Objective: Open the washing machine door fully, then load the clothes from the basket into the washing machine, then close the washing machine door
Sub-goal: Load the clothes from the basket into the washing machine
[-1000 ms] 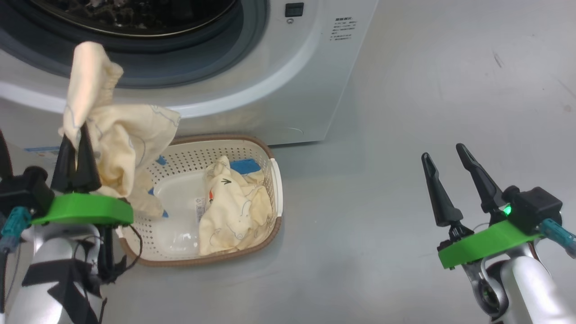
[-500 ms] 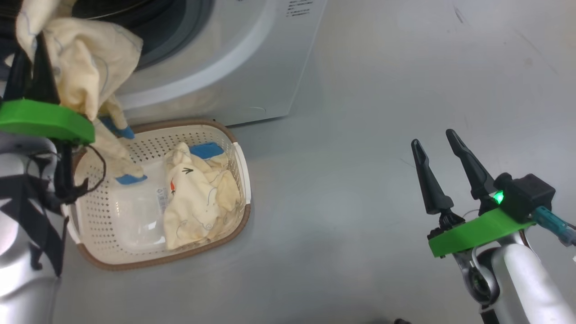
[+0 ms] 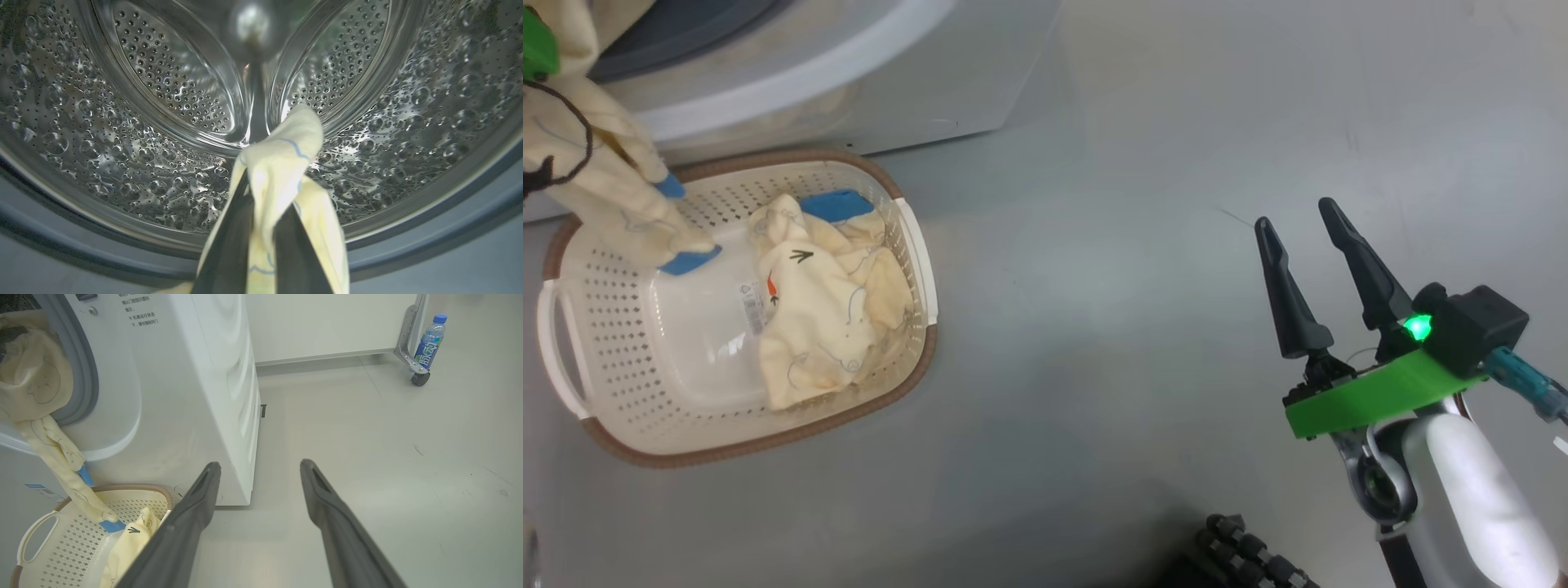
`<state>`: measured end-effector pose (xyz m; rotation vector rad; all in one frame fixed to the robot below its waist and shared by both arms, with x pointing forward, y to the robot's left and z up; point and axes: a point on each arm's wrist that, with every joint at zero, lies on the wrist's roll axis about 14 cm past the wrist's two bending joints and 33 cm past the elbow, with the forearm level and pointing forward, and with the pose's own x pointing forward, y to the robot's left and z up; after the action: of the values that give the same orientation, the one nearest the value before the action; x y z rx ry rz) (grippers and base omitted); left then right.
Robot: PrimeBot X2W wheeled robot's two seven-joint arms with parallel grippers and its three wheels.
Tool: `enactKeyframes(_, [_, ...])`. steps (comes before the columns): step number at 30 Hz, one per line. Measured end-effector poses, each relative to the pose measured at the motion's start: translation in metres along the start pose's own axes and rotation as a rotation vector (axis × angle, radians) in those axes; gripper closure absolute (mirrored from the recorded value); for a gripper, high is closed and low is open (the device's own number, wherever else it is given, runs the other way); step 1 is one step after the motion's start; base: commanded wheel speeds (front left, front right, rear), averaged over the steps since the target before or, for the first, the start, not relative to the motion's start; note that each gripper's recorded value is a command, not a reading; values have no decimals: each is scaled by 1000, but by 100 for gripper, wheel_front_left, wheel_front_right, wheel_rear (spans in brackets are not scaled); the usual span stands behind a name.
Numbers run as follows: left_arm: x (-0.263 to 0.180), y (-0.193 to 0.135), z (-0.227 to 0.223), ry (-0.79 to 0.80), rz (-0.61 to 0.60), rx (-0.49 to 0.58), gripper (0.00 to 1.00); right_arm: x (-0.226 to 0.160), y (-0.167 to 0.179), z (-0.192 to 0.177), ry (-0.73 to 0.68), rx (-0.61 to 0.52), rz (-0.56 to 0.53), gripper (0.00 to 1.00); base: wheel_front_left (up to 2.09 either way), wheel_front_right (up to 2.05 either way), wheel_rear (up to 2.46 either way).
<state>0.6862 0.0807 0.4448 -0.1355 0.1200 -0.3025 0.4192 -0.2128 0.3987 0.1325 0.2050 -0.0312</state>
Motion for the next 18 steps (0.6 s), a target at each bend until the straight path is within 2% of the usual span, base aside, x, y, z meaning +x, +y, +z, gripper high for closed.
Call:
enactKeyframes(2, [10, 6, -10, 26, 5, 8, 100, 4, 0, -8, 18, 8, -3, 0, 0, 0, 0])
enactKeyframes(4, [19, 9, -22, 57, -5, 63, 100, 6, 0, -17, 40, 14, -8, 0, 0, 0, 0])
enactKeyframes(9, [44, 7, -45, 101, -24, 75, 100, 12, 0, -40, 99, 22, -9, 0, 0, 0, 0])
enactKeyframes(15, [68, 3, -58, 114, -47, 114, 100, 17, 1, -61, 149, 32, -9, 0, 0, 0, 0])
enactKeyframes(18, [77, 3, -52, 71, -55, 128, 100, 22, 6, -65, 154, 37, 6, 0, 0, 0, 0])
